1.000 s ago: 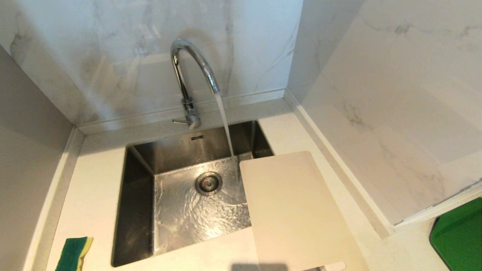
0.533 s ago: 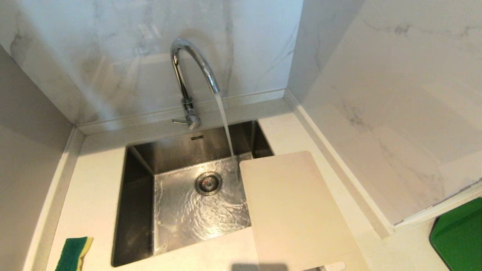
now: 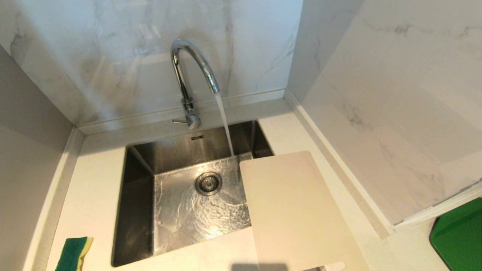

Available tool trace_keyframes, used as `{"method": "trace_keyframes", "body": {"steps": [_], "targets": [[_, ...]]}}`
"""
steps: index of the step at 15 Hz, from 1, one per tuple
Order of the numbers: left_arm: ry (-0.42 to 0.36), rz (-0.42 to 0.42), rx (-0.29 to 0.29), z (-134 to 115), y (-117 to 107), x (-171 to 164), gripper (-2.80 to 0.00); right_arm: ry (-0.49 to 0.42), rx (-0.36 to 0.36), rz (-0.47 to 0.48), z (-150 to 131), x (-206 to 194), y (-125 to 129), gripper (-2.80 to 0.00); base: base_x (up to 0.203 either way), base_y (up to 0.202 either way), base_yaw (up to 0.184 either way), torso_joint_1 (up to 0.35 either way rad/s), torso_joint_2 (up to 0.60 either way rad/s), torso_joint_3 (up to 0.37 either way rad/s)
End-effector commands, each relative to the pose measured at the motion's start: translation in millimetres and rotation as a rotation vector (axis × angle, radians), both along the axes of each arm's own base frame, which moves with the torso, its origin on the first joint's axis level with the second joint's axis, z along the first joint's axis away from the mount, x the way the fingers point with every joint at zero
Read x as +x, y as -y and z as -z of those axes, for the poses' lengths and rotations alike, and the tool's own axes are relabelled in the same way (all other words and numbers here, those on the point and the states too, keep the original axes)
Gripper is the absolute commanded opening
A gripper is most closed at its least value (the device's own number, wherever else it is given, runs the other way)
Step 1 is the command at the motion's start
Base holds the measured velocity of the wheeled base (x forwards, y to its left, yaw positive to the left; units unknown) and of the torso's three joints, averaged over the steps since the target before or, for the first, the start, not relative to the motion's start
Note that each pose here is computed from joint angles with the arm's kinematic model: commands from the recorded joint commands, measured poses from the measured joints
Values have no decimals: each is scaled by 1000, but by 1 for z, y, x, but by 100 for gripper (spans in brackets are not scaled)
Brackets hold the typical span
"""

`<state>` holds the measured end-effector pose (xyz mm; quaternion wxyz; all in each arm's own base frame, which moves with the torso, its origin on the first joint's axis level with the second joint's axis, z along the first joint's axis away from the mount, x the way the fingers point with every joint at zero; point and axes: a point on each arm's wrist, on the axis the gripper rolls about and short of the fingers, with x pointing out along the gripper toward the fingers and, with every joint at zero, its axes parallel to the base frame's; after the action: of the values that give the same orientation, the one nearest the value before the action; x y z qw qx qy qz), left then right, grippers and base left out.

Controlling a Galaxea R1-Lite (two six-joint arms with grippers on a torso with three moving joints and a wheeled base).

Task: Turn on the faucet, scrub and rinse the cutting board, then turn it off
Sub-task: Turn off the tap

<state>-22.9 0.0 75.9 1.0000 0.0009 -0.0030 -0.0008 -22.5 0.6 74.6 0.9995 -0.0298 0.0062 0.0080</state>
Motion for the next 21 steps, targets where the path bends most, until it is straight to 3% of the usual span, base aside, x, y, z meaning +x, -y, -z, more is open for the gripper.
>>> {"method": "trace_keyframes", "body": {"steps": [1,16,18,21], "targets": [[-1,0,0,0,0,0,-280,6,31,10,0,0,0,-280,0,0,0,0,0,0],[-3,-2,4,0,0,0,-280,11,54,18,-1,0,0,-280,0,0,0,0,0,0],[-4,-5,29,-1,0,-1,-280,10,55,18,-1,0,0,-280,0,0,0,0,0,0],[53,4,72,-42,0,-14,-280,11,55,18,-1,0,0,-280,0,0,0,0,0,0]]}}
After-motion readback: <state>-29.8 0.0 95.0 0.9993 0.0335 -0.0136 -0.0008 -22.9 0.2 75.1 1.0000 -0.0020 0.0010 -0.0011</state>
